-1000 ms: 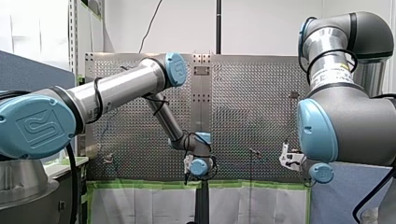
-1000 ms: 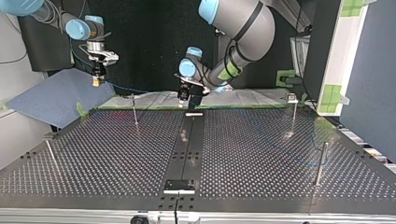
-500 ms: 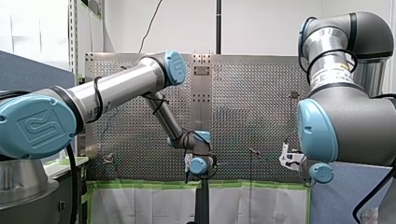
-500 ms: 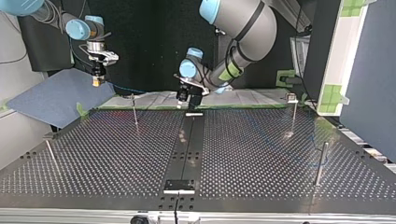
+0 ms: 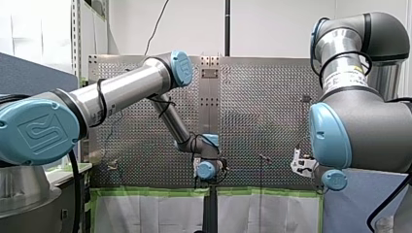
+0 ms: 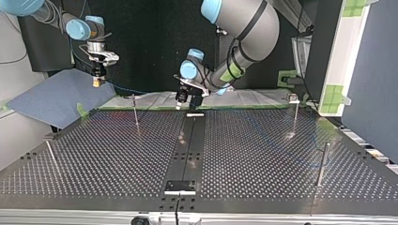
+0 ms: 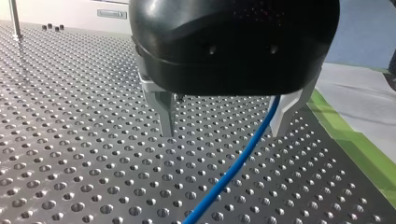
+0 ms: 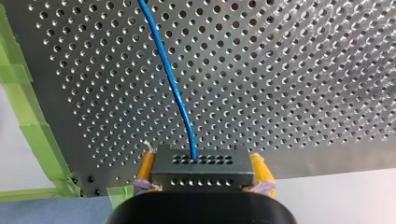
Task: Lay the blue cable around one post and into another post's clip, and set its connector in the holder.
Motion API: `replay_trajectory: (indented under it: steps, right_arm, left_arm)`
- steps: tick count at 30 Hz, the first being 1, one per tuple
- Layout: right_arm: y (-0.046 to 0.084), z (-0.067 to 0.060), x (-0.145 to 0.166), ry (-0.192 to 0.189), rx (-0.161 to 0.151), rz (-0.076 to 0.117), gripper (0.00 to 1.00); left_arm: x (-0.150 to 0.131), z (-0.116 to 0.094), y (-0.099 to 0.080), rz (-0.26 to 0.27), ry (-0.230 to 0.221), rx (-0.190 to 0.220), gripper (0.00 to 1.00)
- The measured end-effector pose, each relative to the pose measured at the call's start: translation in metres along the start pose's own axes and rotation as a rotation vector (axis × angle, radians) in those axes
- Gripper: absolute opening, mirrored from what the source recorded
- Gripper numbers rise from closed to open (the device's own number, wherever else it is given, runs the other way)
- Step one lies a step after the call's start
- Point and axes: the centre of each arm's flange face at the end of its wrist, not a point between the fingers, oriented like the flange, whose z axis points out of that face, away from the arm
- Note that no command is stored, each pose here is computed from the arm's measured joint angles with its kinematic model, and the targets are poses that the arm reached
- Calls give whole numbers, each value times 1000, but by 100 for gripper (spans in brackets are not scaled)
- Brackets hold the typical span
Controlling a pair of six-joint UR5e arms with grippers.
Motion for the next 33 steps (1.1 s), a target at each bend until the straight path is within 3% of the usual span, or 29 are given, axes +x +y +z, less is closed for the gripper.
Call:
replay_trajectory:
  steps: [12,26,33]
  right_arm:
    - [1,3,2,11,3,5,0]
    - [8,7,5,18,-9,3,0]
    - [10,7,5,20,-13,1,0]
  left_arm:
    - [-9,1,-9,-1,-8,68,100]
    - [-9,-3,-13,22,1,89,100]
    - [6,-16,-7,57,38,99,100]
